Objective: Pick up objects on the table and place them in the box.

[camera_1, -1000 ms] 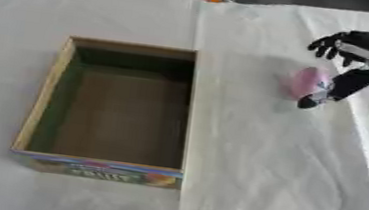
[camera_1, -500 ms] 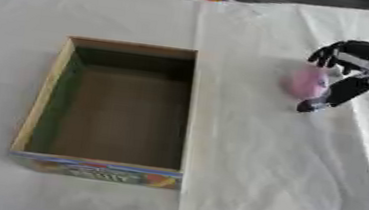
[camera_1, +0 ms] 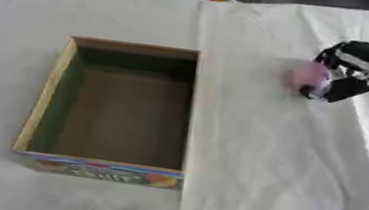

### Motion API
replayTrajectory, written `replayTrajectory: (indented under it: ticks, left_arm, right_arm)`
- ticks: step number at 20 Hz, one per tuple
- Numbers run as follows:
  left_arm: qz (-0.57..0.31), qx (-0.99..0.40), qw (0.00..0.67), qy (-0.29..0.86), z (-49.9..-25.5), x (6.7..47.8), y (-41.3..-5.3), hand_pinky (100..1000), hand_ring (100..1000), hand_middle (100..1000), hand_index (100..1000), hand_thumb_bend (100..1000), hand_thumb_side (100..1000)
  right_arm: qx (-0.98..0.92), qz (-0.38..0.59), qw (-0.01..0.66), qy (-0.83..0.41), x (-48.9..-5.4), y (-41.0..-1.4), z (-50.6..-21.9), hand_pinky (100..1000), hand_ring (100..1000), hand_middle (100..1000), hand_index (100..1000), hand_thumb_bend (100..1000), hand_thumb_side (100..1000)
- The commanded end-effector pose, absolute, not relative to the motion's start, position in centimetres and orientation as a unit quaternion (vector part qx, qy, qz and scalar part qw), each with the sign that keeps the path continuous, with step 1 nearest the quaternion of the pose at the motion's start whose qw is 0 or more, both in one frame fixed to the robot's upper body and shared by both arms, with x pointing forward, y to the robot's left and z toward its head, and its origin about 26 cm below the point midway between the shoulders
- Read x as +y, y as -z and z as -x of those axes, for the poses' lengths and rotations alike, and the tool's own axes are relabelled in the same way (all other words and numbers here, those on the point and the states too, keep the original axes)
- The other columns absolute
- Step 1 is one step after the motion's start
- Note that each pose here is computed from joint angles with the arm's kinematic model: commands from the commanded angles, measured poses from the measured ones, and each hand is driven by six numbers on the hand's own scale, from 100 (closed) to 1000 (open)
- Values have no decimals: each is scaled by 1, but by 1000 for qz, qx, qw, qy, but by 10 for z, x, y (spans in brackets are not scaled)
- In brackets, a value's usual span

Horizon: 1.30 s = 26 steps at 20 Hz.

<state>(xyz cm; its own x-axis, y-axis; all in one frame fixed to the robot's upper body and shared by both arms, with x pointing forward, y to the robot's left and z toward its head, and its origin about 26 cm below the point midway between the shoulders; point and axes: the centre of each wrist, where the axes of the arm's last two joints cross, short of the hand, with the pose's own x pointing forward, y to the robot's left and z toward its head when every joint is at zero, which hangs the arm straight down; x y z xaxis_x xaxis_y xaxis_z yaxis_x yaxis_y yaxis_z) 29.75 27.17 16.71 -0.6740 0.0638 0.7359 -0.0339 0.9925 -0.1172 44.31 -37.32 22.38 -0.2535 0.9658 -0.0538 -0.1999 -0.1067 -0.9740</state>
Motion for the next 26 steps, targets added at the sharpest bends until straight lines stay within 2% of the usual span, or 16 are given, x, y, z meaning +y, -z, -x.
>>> replayTrajectory:
  ticks: [1,4,6,10,15,21,26]
  left_arm:
    - [13,-916,397,-56,-297,271,-171,552,486,574,701,100,962]
    - [13,-916,397,-56,-297,271,-171,553,487,574,701,100,962]
    - [14,-916,398,-55,-297,271,-171,553,487,575,701,100,962]
    - [14,-916,398,-55,-297,270,-170,553,487,575,701,100,960]
    - [14,-915,399,-54,-297,270,-170,553,488,575,701,100,959]
    - [15,-915,399,-54,-297,270,-170,553,488,576,701,100,956]
    - [16,-915,400,-52,-297,270,-170,554,489,577,701,100,956]
  right_arm:
    - [-481,413,456,-625,-380,-237,-442,582,729,604,772,247,481]
    - [-488,408,453,-625,-379,-239,-442,576,714,576,741,199,485]
    - [-495,404,451,-623,-377,-241,-442,569,705,565,723,100,493]
    - [-517,392,448,-615,-373,-247,-440,562,702,584,725,100,507]
    - [-537,385,438,-609,-368,-254,-437,551,697,611,722,100,627]
    - [-561,392,418,-597,-361,-261,-434,545,683,637,706,100,589]
    - [-594,407,374,-585,-347,-275,-426,546,674,643,702,100,601]
